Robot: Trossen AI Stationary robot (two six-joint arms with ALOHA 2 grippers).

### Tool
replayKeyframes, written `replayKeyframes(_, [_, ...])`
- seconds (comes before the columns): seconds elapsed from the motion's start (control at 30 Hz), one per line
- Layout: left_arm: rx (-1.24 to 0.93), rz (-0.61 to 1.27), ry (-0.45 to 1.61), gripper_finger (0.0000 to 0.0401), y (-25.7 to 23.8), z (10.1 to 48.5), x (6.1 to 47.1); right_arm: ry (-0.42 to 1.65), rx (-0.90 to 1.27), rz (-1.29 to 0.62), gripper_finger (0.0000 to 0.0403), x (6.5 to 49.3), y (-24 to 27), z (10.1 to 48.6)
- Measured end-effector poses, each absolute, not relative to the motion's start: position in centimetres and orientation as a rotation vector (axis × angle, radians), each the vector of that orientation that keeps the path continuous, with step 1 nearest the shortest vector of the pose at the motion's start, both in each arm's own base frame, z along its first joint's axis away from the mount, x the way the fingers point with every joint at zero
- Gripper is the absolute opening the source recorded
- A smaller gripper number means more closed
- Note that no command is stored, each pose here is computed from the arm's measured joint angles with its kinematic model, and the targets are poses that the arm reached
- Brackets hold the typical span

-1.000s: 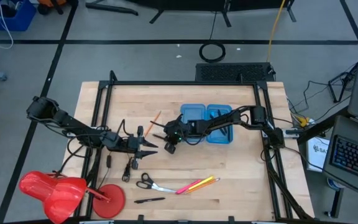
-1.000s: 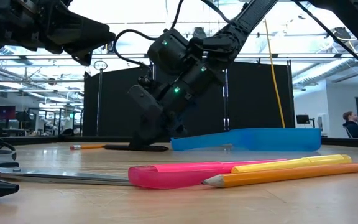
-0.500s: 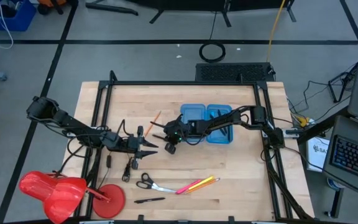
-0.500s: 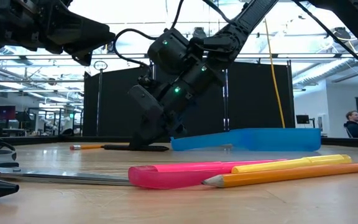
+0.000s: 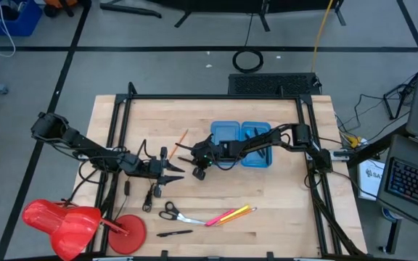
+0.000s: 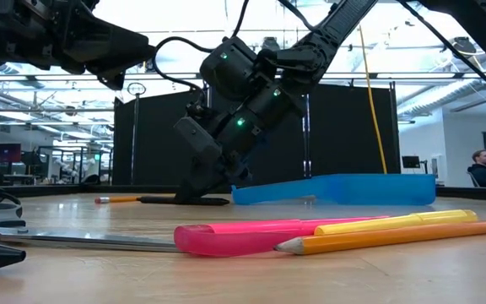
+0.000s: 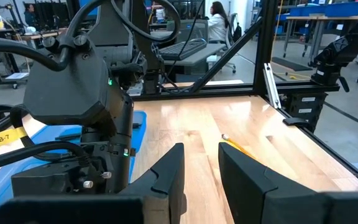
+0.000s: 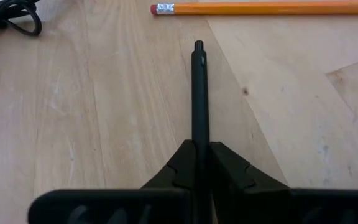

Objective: Pick & place school supplies into a supply box
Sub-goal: Put the black pen into the blue supply box

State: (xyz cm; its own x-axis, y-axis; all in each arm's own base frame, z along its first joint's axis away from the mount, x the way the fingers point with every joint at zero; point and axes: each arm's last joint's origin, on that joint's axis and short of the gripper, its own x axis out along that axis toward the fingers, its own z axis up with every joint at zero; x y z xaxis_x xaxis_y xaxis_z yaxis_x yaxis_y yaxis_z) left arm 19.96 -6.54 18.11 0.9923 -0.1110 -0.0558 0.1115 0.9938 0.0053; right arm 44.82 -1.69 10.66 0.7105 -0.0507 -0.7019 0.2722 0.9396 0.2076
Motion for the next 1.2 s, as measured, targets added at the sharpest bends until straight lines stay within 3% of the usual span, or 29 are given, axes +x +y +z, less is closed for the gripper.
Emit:
replayKeyframes(1.0, [0.01, -0.111, 0.067, 0.0104, -6.5, 18.0, 20.0, 0.718, 0.248, -0.21, 0.0014, 44.8, -1.4, 12.3])
replayKeyframes(1.2, [0.009, -0.111, 0.068, 0.0104, -6.5, 18.0, 20.0, 0.683, 0.241, -0.207, 0.0014, 44.5, -1.4, 14.6])
